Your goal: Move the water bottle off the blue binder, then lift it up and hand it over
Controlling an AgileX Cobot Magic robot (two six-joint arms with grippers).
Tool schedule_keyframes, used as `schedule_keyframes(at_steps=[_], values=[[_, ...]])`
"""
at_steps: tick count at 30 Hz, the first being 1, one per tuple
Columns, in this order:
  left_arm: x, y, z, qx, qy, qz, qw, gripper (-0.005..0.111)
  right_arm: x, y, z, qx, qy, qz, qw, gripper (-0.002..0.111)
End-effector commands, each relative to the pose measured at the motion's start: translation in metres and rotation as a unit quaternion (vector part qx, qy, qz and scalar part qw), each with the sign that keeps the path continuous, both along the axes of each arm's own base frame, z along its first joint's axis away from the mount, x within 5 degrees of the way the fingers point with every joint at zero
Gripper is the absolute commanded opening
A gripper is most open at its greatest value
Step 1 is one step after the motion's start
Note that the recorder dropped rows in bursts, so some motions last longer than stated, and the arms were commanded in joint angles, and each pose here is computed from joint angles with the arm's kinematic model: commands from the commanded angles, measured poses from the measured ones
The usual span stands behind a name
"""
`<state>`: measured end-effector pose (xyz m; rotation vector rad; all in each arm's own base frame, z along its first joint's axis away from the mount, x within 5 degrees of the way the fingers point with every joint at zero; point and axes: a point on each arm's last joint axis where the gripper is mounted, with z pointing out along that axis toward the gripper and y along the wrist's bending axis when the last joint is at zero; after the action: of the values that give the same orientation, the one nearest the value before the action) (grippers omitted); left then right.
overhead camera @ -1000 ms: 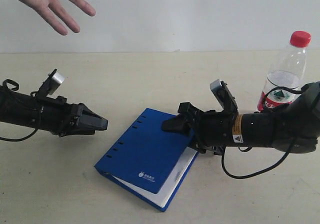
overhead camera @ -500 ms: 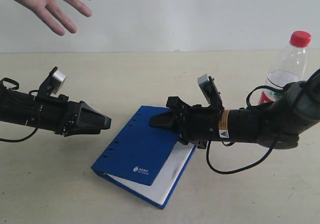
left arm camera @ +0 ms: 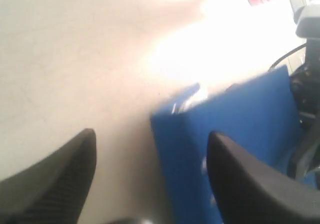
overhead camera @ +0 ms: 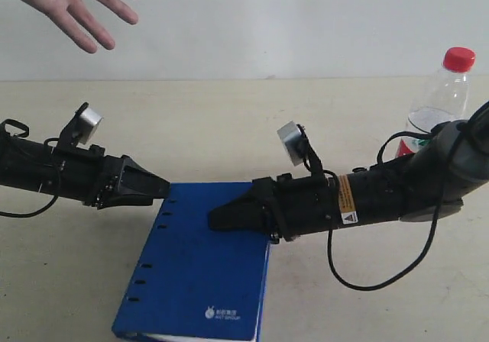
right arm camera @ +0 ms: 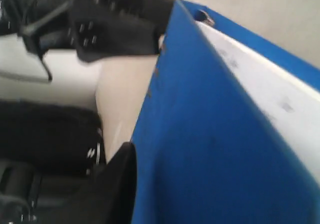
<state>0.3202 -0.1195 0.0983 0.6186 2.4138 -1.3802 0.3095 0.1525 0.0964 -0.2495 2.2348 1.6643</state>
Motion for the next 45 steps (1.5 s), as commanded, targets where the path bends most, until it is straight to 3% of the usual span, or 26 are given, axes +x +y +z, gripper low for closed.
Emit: schedule_keyframes(at_steps=[1, 8, 17, 22, 27, 30, 32, 35, 38, 42, 45], values=[[0.0, -0.002, 0.002, -0.004, -0.007, -0.01, 1.0, 0.06, -0.008, 0.001, 0.007, -0.001, -0.025, 0.058, 0.998, 0.0], [-0.008, -0.007, 0.008, -0.068, 0.019, -0.045, 0.996, 0.06, -0.01, 0.001, 0.006, -0.008, -0.047, 0.075, 0.996, 0.0], [-0.012, -0.006, -0.006, -0.056, 0.043, -0.062, 0.996, 0.06, -0.005, 0.001, 0.015, 0.002, -0.074, 0.05, 0.996, 0.0], [-0.013, -0.006, -0.006, -0.06, 0.046, -0.062, 0.995, 0.06, 0.007, 0.0, 0.031, 0.028, -0.113, -0.018, 0.993, 0.0], [-0.006, -0.008, -0.002, -0.085, 0.042, -0.025, 0.995, 0.06, 0.011, -0.001, 0.033, 0.035, -0.111, -0.037, 0.992, 0.0], [-0.006, -0.02, 0.0, -0.098, 0.044, -0.017, 0.994, 0.06, 0.01, -0.001, 0.033, 0.035, -0.108, -0.035, 0.993, 0.0], [-0.015, -0.04, 0.001, -0.099, 0.047, -0.045, 0.993, 0.06, 0.012, -0.001, 0.034, 0.039, -0.108, -0.046, 0.992, 0.0], [-0.03, -0.069, 0.002, -0.103, 0.048, -0.082, 0.99, 0.06, 0.015, -0.003, 0.028, 0.006, -0.105, -0.059, 0.993, 0.0], [-0.033, -0.082, 0.004, -0.118, 0.051, -0.073, 0.989, 0.06, 0.017, -0.007, 0.018, -0.047, -0.08, -0.075, 0.993, 0.0], [-0.032, -0.082, 0.005, -0.12, 0.067, -0.062, 0.989, 0.06, 0.022, -0.016, 0.002, -0.137, -0.037, -0.122, 0.982, 0.0], [-0.034, -0.084, 0.006, -0.12, 0.074, -0.063, 0.988, 0.06, 0.023, -0.019, -0.001, -0.154, -0.025, -0.133, 0.979, 0.0]])
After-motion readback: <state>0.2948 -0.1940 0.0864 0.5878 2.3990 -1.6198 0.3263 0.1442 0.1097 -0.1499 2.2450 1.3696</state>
